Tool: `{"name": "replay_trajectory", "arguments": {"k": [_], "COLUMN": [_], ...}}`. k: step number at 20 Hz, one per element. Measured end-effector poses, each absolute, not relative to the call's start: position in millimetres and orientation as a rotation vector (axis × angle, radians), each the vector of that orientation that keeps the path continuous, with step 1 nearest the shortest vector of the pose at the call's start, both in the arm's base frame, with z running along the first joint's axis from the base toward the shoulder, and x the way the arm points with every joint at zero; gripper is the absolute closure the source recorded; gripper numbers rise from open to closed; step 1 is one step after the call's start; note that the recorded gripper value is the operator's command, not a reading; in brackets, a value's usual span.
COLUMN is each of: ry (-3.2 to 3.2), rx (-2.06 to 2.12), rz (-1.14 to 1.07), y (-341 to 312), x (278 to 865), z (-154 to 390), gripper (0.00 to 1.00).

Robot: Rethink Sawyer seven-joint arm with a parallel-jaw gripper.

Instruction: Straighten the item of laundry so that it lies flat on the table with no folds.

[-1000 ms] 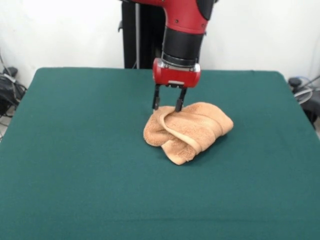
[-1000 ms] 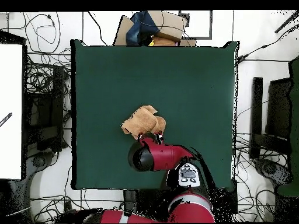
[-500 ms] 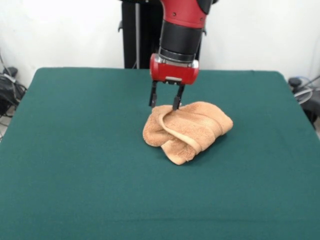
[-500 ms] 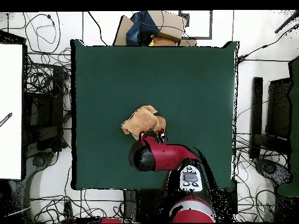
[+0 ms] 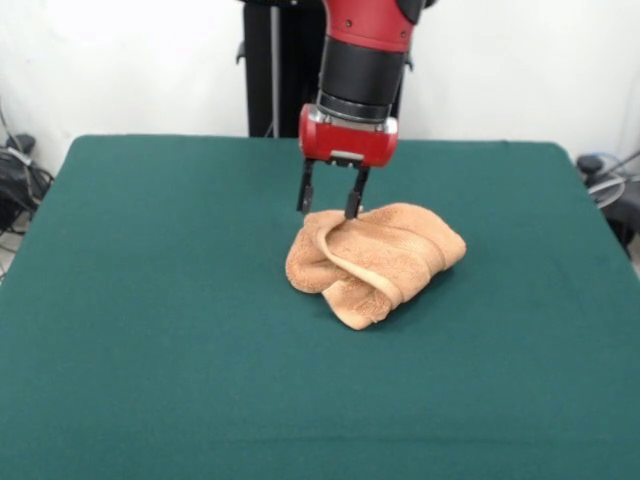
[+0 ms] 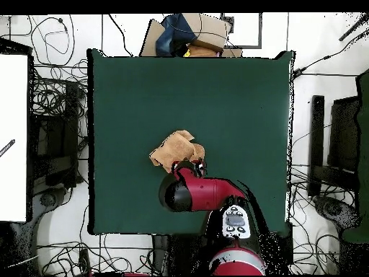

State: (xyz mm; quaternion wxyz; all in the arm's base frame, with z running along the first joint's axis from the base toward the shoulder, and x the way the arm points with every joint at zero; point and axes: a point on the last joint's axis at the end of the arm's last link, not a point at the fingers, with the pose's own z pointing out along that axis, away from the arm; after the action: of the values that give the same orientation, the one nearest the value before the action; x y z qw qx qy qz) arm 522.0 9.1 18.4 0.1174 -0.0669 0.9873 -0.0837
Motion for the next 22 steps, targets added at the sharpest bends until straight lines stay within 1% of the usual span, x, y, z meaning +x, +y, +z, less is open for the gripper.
{"name": "replay_trajectory", "arguments": {"k": [9, 18, 22], "ry": [2.912, 2.958, 2.956], "rx": [-0.2, -0.212, -0.213], "rz": [-0.239, -0.222, -0.221], "y": [10, 14, 14], "x": [516, 500, 500], "z": [7, -18, -19], "gripper": [0.0, 0.0, 0.0]}}
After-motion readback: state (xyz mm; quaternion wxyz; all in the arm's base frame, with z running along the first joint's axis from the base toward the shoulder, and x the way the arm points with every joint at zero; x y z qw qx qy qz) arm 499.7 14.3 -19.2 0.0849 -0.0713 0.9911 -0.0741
